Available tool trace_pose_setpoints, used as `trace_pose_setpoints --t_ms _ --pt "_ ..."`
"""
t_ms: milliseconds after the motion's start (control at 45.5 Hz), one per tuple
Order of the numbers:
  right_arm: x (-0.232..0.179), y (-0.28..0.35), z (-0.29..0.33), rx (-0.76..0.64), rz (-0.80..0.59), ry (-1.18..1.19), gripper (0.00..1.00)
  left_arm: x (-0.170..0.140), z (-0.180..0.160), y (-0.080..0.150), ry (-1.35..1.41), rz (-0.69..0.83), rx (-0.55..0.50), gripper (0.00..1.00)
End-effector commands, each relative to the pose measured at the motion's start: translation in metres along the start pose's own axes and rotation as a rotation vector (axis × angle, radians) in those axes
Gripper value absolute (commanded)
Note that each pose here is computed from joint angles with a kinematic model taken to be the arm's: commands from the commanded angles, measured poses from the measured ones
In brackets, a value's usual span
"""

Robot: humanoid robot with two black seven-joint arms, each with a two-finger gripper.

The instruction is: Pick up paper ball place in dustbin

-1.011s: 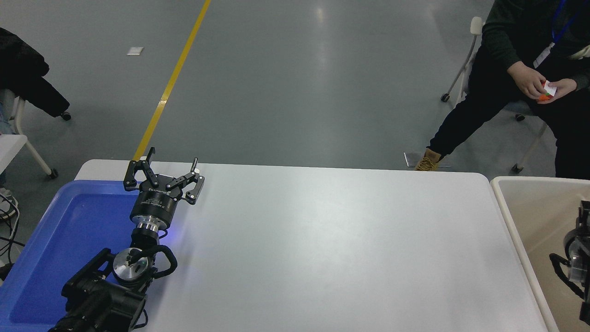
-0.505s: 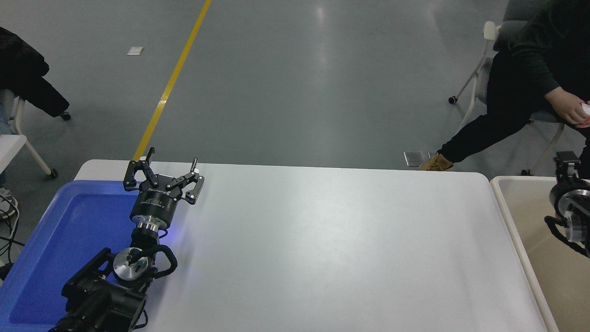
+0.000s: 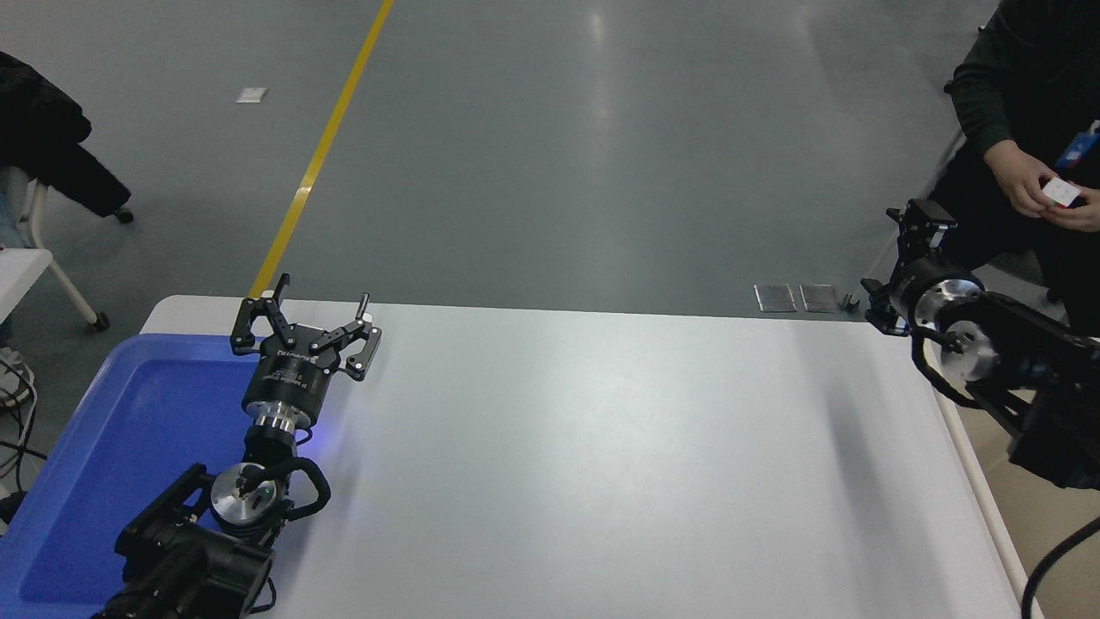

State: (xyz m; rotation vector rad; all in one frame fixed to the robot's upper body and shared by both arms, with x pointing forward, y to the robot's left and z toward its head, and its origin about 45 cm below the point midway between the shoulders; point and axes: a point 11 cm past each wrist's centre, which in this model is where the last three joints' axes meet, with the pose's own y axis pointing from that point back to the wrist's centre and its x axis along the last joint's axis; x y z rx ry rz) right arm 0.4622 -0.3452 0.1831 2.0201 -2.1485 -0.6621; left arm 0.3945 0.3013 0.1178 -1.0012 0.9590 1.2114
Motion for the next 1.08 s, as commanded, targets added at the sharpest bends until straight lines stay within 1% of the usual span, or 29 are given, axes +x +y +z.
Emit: trace_pose_setpoints --t_ms 0,88,198,374,791,1055 --pt "-0.048 -0.002 0.009 0.03 -0.133 -0.255 1.0 0.0 0.0 0.0 0.0 0.0 0.0 0.99" --pt "-0.056 -0.002 0.02 0.035 -0.161 -0.367 1.0 0.0 0.0 0.0 0.0 0.0 0.0 0.99" --pt "-0.046 0.001 0.032 0.046 -0.138 -0.492 1.0 0.0 0.0 0.0 0.0 0.0 0.0 0.99" --pt "-0.043 0.006 0.052 0.044 -0.143 -0.6 1.0 0.0 0.0 0.0 0.0 0.0 0.0 0.99" --pt "-0.036 0.019 0.087 0.025 -0.213 -0.637 1.0 0.0 0.0 0.0 0.0 0.001 0.0 0.99" --pt "-0.036 0.022 0.09 0.032 -0.245 -0.643 1.0 0.0 0.0 0.0 0.001 0.0 0.0 0.99"
